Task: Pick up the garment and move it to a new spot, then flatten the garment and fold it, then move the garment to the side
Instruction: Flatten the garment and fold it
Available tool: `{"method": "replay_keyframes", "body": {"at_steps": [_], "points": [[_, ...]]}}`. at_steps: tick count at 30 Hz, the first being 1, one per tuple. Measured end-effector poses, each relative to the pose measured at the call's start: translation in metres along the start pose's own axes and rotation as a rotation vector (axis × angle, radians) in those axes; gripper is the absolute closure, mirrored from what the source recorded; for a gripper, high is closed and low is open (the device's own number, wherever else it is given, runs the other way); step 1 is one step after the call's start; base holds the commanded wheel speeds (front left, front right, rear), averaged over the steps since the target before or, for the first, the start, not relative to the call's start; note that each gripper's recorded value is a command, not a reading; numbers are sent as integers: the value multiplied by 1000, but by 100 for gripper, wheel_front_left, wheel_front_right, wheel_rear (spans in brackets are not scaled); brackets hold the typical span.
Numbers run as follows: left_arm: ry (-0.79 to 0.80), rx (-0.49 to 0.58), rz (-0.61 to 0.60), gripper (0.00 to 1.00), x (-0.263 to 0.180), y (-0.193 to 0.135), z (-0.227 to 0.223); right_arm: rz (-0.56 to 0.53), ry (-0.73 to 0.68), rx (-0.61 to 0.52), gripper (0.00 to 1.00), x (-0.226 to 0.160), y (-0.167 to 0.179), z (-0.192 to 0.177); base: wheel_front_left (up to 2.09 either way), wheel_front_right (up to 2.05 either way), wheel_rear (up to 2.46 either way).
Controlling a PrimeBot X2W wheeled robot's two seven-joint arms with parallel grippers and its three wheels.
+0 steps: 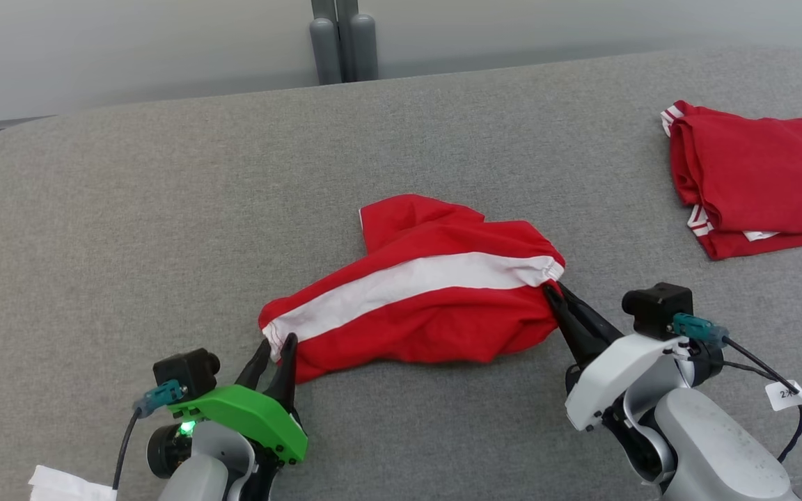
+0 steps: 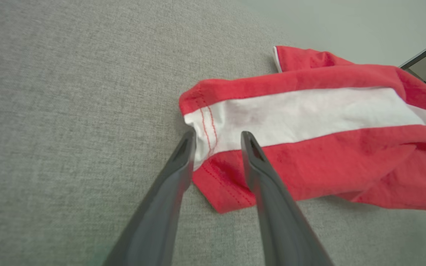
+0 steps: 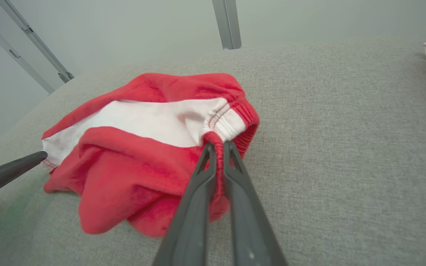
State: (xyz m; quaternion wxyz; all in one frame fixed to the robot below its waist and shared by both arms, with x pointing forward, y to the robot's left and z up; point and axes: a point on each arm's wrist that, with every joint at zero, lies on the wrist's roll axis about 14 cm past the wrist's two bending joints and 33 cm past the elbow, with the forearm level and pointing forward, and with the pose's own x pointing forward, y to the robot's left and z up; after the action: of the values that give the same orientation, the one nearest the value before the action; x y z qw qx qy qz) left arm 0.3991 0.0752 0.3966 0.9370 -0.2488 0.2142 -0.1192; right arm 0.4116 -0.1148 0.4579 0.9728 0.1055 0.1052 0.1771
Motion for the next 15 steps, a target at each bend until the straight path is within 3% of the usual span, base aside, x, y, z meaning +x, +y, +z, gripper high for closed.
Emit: {"method": "replay_keyframes", "body": {"at_steps": [1, 2, 3, 4, 5, 6, 9, 10, 12, 13, 15], "points": [[2, -1, -2, 49, 0, -1, -1, -1, 0, 0, 100, 0, 0, 0, 0, 0, 0], [4, 0, -3, 50, 1, -1, -1, -2, 1, 1, 100, 0, 0, 0, 0, 0, 0], [7, 2, -1, 44, 2, -1, -2, -3, 1, 2, 100, 0, -1, -1, 0, 0, 0], [12, 4, 5, 31, 2, 0, -3, -4, 2, 3, 100, 0, -1, -1, 0, 0, 0], [22, 7, 13, 12, 4, 1, -5, -6, 2, 4, 100, -1, -1, -1, 0, 0, 0], [26, 9, 15, 2, 4, 2, -6, -6, 2, 5, 100, -1, -1, -1, 0, 0, 0], [35, 12, 24, 0, 7, 4, -9, -10, 6, 7, 100, -2, -2, -2, 0, 0, 0], [31, 13, 24, 9, 8, 4, -8, -11, 6, 7, 100, -2, -2, -2, 0, 0, 0], [15, 10, 24, 43, 10, 4, -4, -14, 5, 7, 100, -2, -3, -2, 0, 0, 0], [11, 10, 23, 52, 11, 3, -3, -15, 5, 7, 100, -3, -4, -2, 0, 0, 0], [6, 9, 18, 57, 11, 2, -3, -17, 3, 6, 100, -3, -4, -1, 0, 0, 0]]}}
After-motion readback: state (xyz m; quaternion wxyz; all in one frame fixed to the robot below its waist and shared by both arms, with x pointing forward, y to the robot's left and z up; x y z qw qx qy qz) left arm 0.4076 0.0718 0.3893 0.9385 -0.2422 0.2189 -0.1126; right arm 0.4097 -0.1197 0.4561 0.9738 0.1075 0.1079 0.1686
